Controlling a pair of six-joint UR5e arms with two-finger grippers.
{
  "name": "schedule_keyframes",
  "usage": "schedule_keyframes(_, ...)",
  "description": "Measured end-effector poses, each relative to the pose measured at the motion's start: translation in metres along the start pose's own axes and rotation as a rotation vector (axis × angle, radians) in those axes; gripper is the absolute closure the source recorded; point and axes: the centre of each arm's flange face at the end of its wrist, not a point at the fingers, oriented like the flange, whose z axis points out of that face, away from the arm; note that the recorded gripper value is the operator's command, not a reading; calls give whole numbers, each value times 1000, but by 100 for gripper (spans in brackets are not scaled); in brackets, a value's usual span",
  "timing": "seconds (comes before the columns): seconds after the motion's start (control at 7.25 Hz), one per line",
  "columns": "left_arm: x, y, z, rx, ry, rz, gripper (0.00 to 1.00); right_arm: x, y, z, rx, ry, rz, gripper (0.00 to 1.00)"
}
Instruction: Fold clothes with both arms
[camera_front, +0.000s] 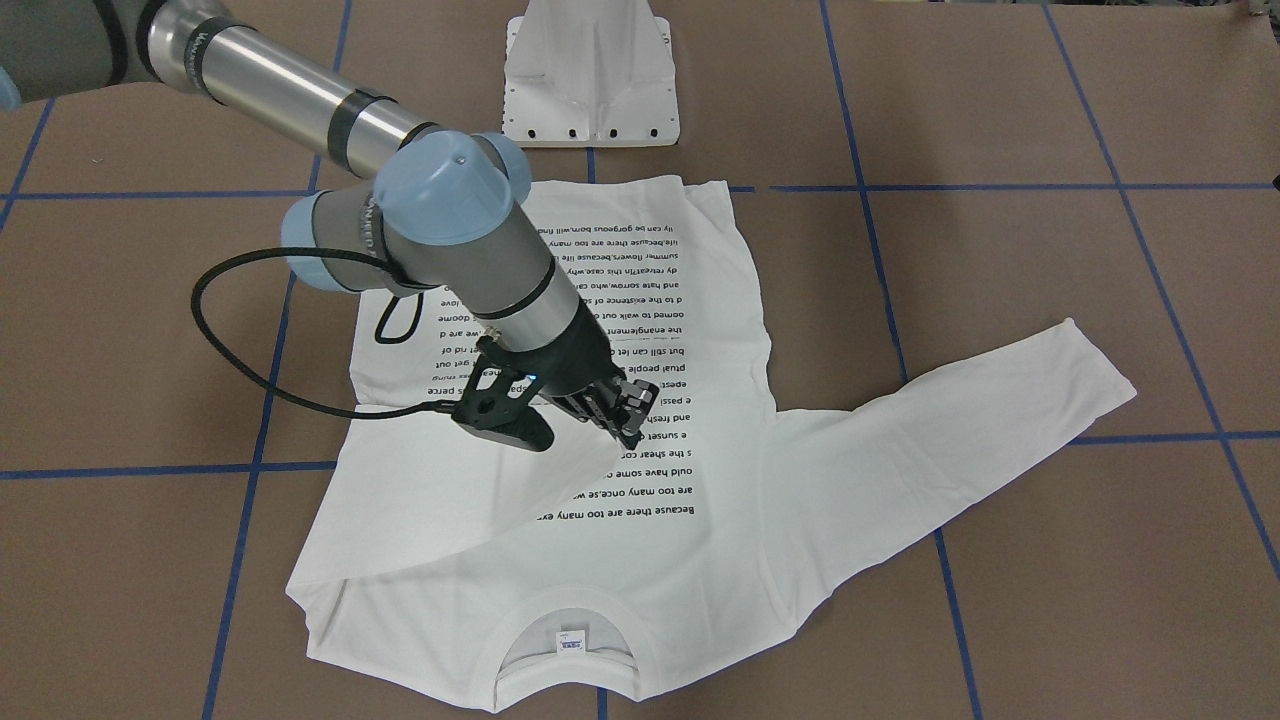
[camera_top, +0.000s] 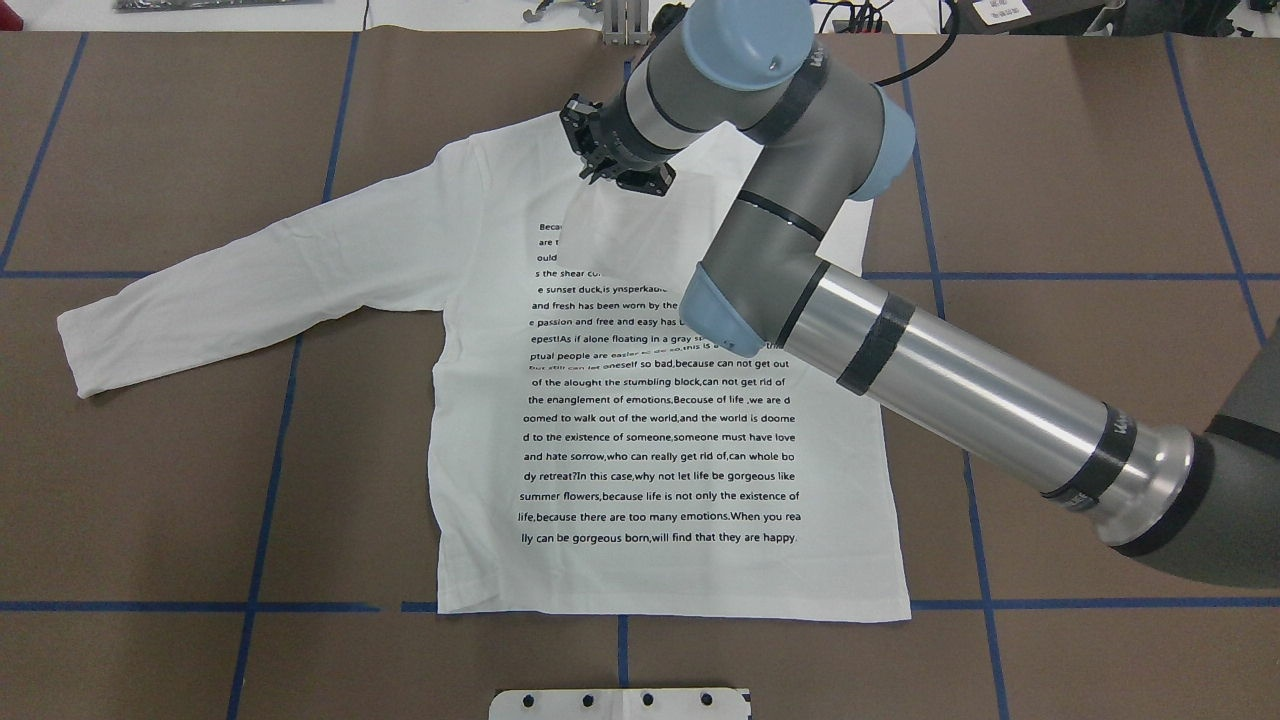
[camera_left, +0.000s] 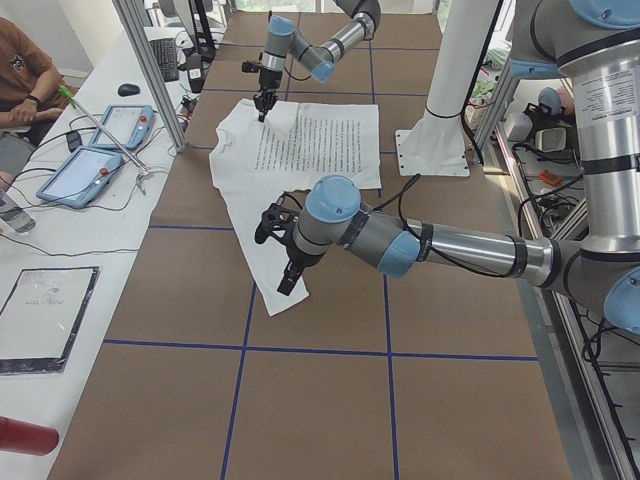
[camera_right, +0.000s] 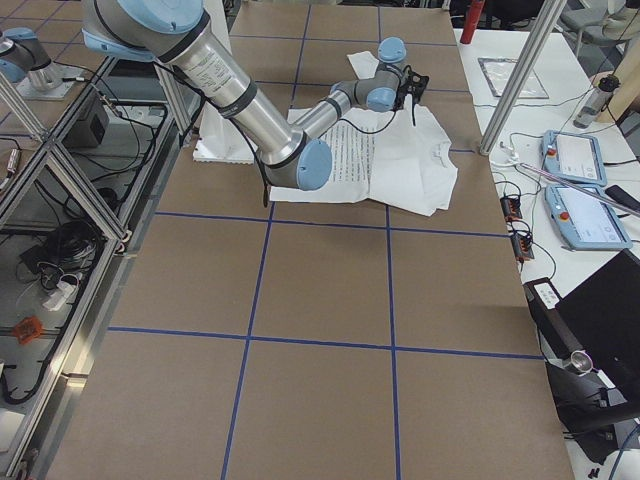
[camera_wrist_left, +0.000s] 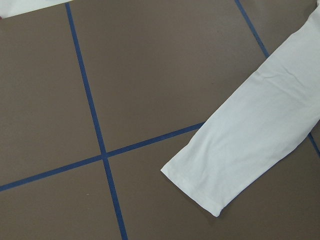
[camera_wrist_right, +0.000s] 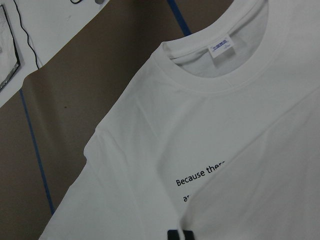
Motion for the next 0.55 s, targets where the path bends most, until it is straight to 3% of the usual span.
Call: schedule_keyframes(0.55, 2, -1, 0, 3, 16, -47, 0, -29, 80, 41, 12, -3, -42, 100)
